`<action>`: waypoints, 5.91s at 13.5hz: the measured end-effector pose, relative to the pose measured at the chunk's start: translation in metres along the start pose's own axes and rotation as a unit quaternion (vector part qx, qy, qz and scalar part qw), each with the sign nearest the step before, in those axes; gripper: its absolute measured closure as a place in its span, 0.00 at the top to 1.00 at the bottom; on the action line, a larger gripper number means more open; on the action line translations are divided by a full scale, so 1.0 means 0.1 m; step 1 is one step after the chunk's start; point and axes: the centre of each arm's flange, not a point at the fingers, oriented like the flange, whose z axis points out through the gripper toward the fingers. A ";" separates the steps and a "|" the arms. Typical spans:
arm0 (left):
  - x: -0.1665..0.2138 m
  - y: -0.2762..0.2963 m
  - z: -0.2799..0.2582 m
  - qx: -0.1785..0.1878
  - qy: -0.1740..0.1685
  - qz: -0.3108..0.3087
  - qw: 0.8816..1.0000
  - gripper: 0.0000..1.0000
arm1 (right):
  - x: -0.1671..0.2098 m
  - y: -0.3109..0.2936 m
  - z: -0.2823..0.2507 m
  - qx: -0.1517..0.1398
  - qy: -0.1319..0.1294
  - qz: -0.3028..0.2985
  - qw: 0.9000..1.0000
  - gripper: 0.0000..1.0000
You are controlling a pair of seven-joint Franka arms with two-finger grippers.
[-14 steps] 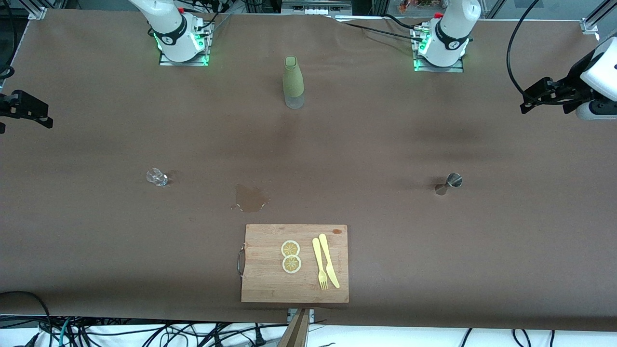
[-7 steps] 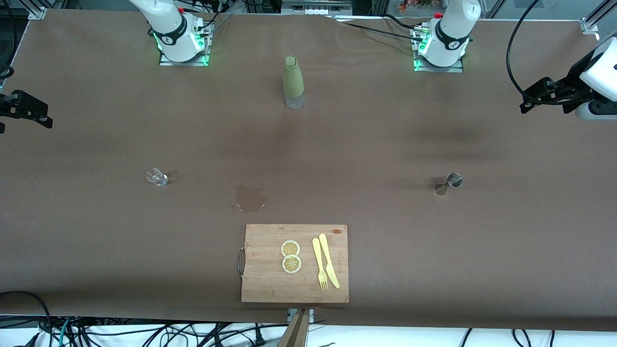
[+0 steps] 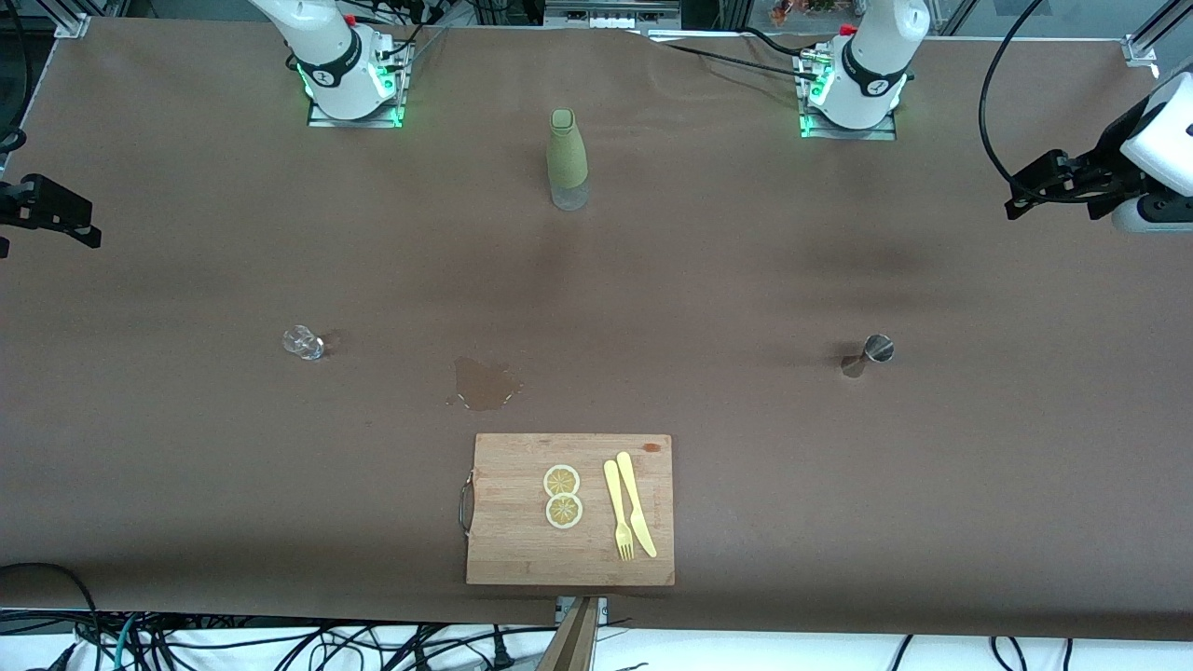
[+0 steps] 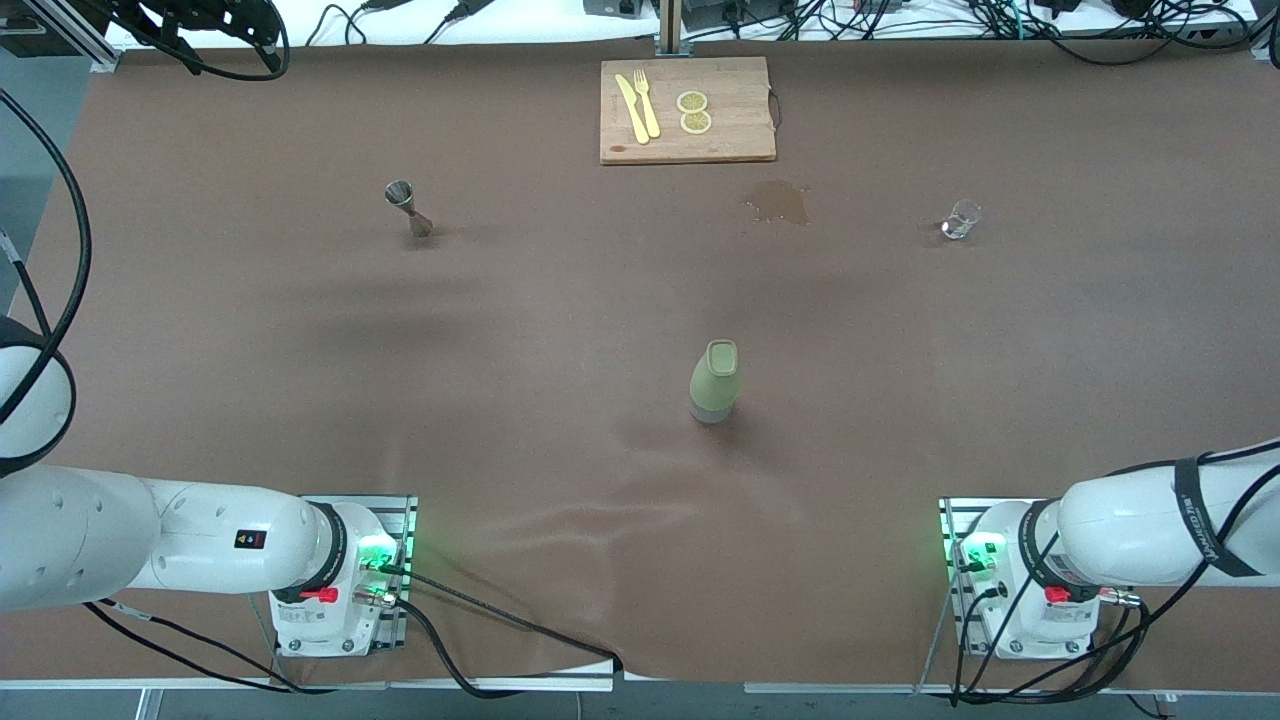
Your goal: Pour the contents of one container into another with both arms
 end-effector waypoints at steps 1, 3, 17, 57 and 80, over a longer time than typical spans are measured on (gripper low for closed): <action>0.00 0.00 0.00 0.000 0.000 0.000 1.000 1.00 | 0.00 0.00 0.00 0.000 0.000 0.000 1.000 1.00; 0.00 0.00 0.01 0.000 -0.001 0.000 1.000 1.00 | 0.00 0.01 0.00 0.000 0.000 0.001 1.000 1.00; 0.31 -1.06 0.98 -0.102 0.002 0.245 0.964 1.00 | 0.00 0.02 0.00 0.000 0.000 0.002 1.000 1.00; 0.78 -1.19 5.34 -0.394 0.483 0.573 0.533 1.00 | 0.37 1.02 3.96 0.357 0.222 -0.451 0.787 1.00; 0.76 -1.15 5.34 -0.408 0.482 0.573 0.522 0.46 | -0.21 0.88 5.48 0.447 0.370 -0.503 0.641 1.00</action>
